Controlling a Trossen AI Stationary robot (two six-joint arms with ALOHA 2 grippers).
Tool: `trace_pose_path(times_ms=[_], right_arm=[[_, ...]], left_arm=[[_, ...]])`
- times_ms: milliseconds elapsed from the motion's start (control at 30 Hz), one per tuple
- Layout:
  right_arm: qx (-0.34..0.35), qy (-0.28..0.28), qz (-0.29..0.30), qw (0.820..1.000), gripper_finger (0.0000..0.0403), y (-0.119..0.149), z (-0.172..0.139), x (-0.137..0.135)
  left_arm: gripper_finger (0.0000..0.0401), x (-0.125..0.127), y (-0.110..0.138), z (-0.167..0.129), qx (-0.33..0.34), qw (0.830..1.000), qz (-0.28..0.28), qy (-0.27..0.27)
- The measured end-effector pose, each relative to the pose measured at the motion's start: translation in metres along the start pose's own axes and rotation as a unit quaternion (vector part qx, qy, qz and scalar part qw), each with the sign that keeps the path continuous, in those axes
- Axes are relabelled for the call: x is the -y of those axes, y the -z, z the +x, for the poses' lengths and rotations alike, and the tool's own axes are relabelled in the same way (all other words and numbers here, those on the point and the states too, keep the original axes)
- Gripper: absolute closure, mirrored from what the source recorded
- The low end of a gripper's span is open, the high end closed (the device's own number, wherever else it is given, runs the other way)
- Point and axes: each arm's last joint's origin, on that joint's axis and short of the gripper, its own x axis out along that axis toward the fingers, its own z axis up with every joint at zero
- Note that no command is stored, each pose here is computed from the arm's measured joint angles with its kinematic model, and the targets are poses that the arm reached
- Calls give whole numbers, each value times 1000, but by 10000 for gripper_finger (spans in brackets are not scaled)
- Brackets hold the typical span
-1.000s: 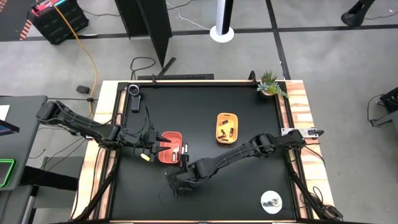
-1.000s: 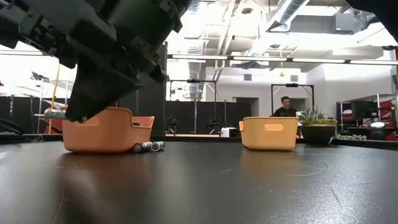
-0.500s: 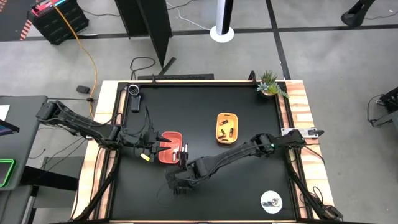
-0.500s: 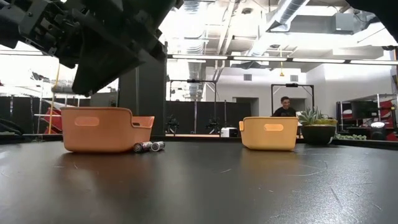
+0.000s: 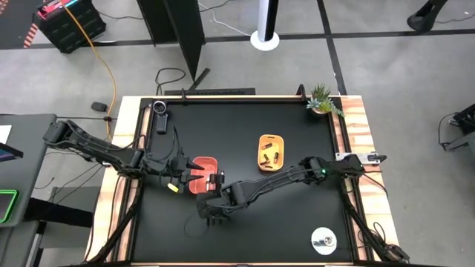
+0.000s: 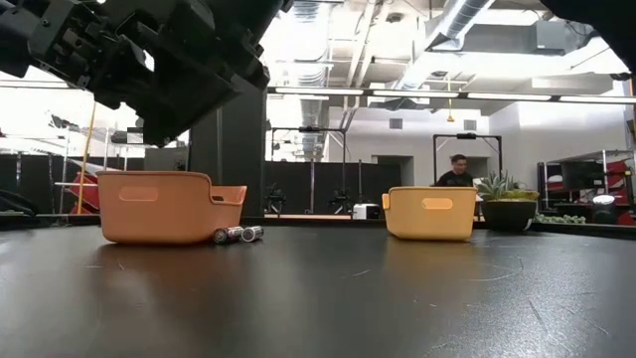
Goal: Sort batteries
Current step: Put the small silver battery into the orange bin, then put the big silver battery into the orange bin
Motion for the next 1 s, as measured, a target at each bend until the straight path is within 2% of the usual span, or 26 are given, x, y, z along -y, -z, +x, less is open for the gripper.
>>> trace_pose_path(times_ms=[267, 433, 567, 800, 900, 1000], right_arm=[[-4, 11, -11, 1000, 382, -3, 7, 18], [-37, 29, 13, 999, 369, 0, 14, 43], [-64, 42, 35, 996, 311, 3, 19, 60], [-60, 42, 21, 997, 176, 3, 19, 59], [-73, 58, 15, 996, 148, 5, 14, 61], [-61, 59, 18, 996, 144, 0, 5, 62]], left_arm=[[269, 0, 0, 0, 0, 1000, 3, 0], [269, 0, 0, 0, 0, 1000, 4, 0], [269, 0, 0, 0, 0, 1000, 4, 0], [269, 0, 0, 0, 0, 1000, 4, 0], [269, 0, 0, 0, 0, 1000, 4, 0], [269, 0, 0, 0, -1, 1000, 4, 0]])
